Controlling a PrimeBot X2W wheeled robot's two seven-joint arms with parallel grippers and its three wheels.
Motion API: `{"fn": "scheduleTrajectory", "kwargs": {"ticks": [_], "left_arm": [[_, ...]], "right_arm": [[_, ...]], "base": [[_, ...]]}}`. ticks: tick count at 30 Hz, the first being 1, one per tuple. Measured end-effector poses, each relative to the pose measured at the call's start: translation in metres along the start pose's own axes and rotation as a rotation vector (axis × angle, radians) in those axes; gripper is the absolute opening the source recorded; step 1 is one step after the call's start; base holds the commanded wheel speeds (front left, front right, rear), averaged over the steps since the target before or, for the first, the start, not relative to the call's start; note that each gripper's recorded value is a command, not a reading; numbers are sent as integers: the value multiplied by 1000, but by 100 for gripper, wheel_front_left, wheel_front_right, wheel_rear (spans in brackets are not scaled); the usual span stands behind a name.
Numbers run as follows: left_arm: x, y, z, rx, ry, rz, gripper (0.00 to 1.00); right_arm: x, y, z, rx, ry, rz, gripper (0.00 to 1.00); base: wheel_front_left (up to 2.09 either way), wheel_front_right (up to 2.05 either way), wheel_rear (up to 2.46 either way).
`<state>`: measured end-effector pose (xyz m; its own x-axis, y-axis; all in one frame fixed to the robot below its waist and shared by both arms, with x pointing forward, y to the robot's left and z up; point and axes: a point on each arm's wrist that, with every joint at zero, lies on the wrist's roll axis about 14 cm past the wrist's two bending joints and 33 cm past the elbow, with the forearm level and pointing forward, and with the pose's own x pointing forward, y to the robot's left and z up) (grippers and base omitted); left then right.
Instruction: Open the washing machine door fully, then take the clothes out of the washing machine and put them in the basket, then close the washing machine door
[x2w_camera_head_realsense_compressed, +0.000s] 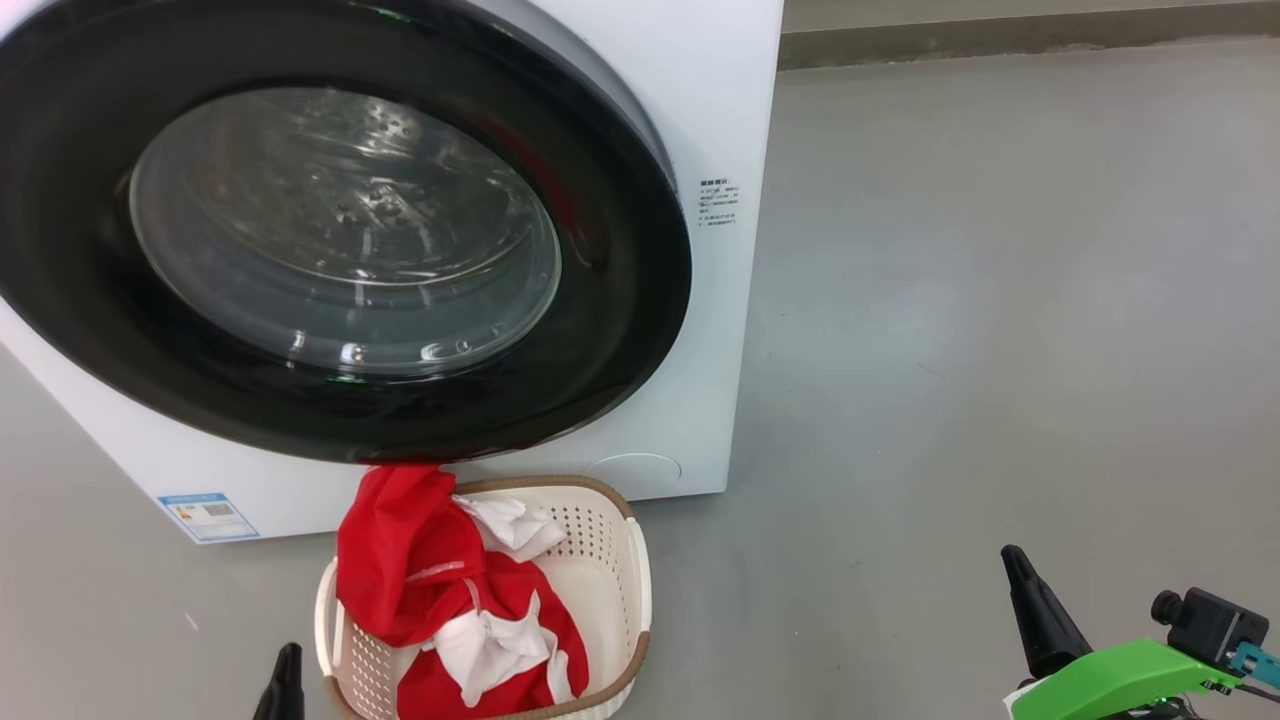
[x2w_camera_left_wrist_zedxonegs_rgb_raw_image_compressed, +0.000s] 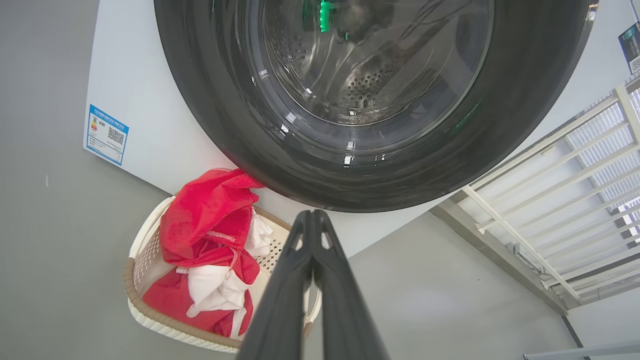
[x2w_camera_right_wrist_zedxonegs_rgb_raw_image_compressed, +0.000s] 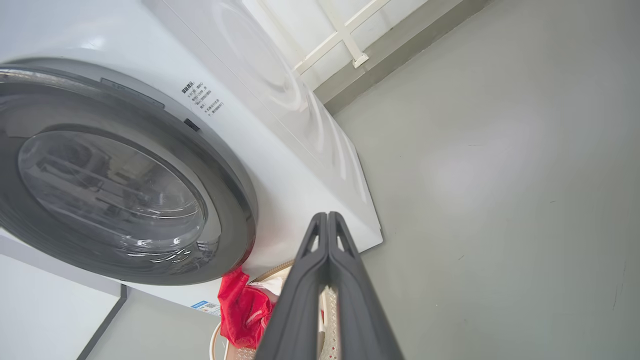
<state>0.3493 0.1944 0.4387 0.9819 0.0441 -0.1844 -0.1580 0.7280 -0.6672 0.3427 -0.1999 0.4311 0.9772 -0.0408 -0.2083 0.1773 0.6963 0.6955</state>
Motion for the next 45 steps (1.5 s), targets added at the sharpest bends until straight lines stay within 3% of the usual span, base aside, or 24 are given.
{"fn": "scheduleTrajectory", "kwargs": {"ticks": [45], "left_arm": [[12,-16,16,-456,3,-39,0]], "right_arm": [[13,16,20,427,-23,34,0]], "base": [[0,0,0]]}}
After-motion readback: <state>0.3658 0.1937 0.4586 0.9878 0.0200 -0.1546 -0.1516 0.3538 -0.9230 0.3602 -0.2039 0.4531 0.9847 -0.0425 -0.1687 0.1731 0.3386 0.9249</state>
